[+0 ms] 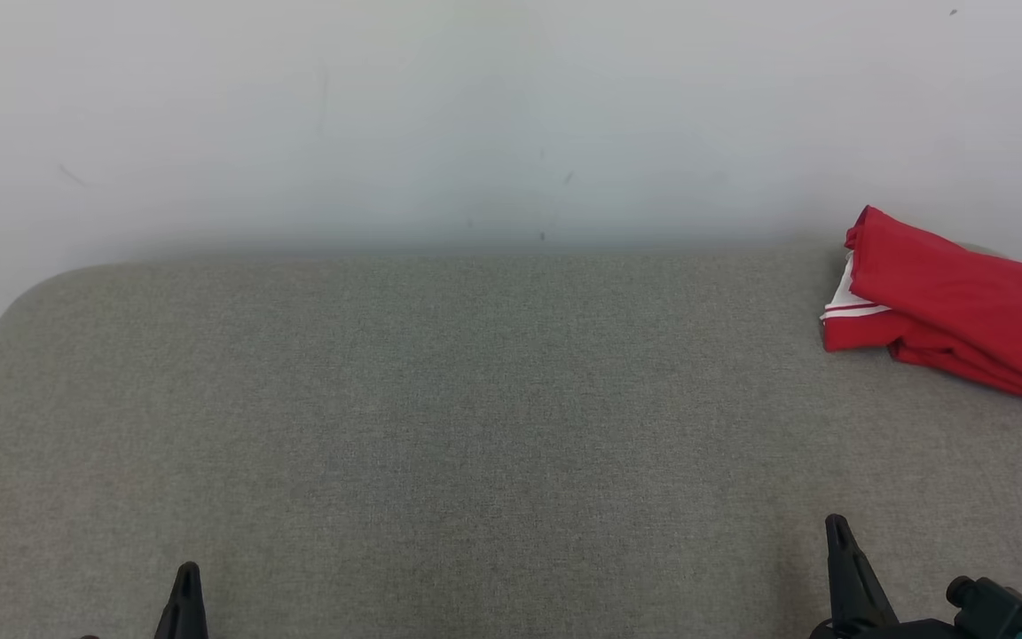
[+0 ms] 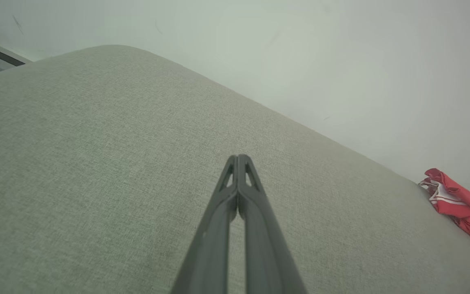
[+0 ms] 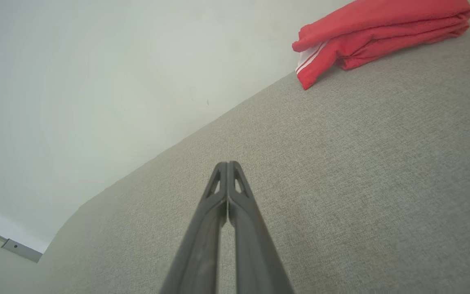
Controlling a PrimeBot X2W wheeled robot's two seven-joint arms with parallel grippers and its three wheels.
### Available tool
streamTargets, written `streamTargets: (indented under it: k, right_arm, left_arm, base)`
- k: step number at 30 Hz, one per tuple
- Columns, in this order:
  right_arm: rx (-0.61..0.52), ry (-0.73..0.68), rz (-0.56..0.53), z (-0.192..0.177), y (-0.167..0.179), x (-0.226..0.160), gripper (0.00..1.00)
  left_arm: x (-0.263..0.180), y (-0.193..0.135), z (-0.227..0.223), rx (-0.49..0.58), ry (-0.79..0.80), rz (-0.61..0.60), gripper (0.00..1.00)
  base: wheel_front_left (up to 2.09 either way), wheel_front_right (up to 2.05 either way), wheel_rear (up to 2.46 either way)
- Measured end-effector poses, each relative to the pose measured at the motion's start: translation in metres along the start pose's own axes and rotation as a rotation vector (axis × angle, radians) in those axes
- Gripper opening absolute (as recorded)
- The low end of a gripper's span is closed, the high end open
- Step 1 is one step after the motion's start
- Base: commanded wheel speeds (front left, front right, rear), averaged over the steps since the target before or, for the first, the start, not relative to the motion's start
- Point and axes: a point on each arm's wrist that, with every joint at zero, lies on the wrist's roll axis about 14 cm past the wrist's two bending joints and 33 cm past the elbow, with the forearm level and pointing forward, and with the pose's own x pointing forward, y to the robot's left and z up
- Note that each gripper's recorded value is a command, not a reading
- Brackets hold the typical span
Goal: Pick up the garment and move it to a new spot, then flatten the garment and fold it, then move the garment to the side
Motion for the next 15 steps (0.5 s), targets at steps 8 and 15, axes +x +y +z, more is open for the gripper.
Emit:
streamTargets:
  k: [8,15]
  right_arm:
    - [0.123,-0.001,-0.014,0.0027,-0.0016,0.0043,0.0]
    - [0.223,-0.002,-0.021,0.0052,-0.0022,0.0081,0.0]
  left_arm:
    - [0.005,-0.0006,0.0007,-0.131,0.007,0.009,0.0]
    - [0.0094,-0.0026,0.0013,-0.235,0.012,0.009,0.0]
  base:
    - [0.0,0.0,0.0]
    - [0.0,0.0,0.0]
